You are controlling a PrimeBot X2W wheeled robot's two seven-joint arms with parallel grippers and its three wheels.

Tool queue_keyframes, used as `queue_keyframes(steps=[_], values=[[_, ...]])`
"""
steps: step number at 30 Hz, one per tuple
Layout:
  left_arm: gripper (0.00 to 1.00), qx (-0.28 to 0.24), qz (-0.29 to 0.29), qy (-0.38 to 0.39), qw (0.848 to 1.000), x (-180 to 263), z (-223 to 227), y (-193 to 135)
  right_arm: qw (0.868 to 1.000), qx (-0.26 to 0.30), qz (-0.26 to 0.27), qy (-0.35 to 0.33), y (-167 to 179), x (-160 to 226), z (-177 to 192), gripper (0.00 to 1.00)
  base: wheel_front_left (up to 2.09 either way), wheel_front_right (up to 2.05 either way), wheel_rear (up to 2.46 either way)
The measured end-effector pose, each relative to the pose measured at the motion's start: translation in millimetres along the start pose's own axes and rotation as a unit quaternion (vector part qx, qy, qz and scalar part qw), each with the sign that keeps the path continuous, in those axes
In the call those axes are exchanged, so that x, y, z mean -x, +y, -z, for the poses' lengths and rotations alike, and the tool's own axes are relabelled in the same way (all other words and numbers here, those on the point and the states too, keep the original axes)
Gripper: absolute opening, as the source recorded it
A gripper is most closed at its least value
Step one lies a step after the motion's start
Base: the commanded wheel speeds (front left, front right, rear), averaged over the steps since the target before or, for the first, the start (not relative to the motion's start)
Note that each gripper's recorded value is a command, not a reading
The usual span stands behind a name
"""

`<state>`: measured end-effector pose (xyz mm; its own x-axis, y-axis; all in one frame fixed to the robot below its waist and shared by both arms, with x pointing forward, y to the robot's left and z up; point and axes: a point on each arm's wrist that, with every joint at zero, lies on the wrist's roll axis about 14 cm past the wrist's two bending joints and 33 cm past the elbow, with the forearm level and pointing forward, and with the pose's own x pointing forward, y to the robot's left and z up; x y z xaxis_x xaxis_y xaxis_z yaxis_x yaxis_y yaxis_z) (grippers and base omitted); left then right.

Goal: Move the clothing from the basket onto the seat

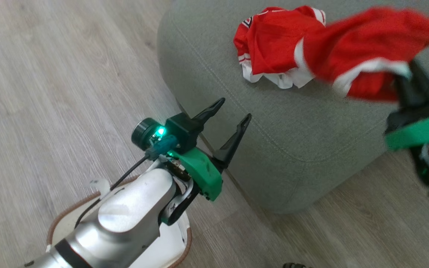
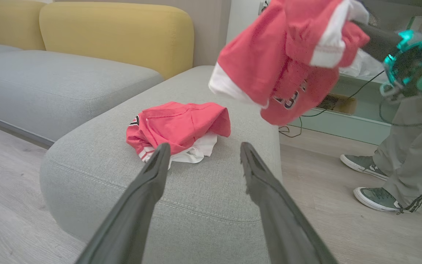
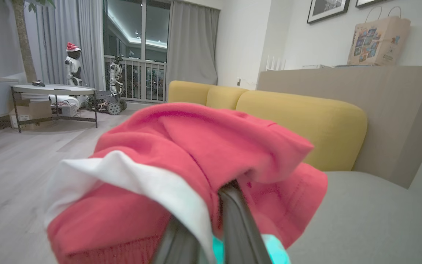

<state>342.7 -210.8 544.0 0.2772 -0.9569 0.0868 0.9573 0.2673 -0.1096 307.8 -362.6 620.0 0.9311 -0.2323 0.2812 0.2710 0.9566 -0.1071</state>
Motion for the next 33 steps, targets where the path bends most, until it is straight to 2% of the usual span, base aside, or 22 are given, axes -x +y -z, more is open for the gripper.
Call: queue_keyframes(steps=[5, 12, 23, 28, 33], values=[[1.00, 0.001, 0.008, 0.005, 1.000, -3.6, 6.6, 6.9, 1.000, 0.020, 0.003, -0.010, -14.6, -39.0, -12.1, 0.00, 0.00, 0.00, 0.00], [1.00, 0.002, 0.004, 0.002, 1.000, -9.4, 12.2, 29.3, 1.000, 0.012, 0.027, 0.004, -33.4, -90.3, -3.8, 0.00, 0.00, 0.00, 0.00], [1.00, 0.015, -0.017, 0.015, 1.000, -8.0, 37.9, 71.2, 0.995, 0.013, 0.047, 0.090, -40.0, -146.8, 64.4, 0.00, 0.00, 0.00, 0.00], [1.00, 0.018, -0.028, 0.019, 0.999, -5.3, 46.6, 82.9, 0.991, 0.019, 0.035, 0.125, -29.1, -154.8, 91.6, 0.00, 0.00, 0.00, 0.00], [1.00, 0.022, -0.037, 0.028, 0.999, -2.8, 56.2, 91.8, 0.982, 0.031, 0.029, 0.182, -23.6, -149.8, 127.9, 0.00, 0.00, 0.00, 0.00]])
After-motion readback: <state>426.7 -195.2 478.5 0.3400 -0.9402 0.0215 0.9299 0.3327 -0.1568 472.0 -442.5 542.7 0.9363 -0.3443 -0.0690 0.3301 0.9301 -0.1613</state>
